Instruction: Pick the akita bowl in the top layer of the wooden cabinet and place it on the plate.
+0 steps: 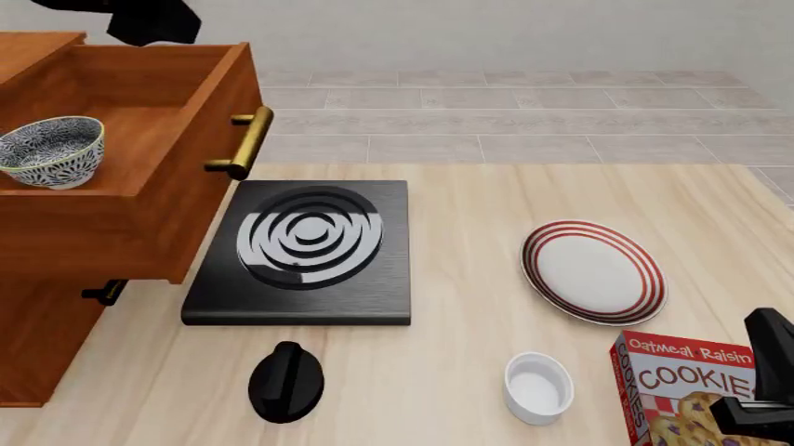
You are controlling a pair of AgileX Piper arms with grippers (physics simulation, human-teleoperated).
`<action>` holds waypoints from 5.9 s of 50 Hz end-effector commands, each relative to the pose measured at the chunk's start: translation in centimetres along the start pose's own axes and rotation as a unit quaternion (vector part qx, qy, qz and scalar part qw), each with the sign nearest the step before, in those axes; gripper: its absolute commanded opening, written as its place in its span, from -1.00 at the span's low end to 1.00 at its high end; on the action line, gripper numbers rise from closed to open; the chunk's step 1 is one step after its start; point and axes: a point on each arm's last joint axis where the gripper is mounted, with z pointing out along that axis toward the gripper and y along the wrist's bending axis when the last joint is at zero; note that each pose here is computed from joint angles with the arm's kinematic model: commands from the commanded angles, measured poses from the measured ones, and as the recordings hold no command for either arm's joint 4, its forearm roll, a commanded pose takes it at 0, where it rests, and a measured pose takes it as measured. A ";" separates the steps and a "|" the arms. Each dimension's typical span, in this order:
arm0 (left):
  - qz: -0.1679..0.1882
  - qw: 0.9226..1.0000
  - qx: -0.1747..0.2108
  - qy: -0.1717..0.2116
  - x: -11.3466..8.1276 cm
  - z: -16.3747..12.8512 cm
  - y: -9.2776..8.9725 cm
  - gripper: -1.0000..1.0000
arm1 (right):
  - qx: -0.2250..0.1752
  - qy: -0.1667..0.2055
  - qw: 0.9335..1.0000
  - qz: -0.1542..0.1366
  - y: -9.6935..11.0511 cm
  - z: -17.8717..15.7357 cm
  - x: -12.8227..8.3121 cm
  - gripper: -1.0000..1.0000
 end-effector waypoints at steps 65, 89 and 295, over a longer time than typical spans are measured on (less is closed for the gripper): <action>0.012 0.992 -0.062 0.112 7.2 5.0 5.7 1.00 | -0.001 0.001 1.000 -0.003 0.0 0.3 0.0 -1.00; -0.020 0.990 -0.079 0.118 9.2 6.8 6.6 1.00 | -0.001 0.001 1.000 -0.003 0.0 0.2 0.0 -1.00; 0.029 0.997 -0.075 -0.002 3.4 4.9 4.0 -1.00 | -0.001 0.000 1.000 0.001 0.0 0.2 -0.1 -1.00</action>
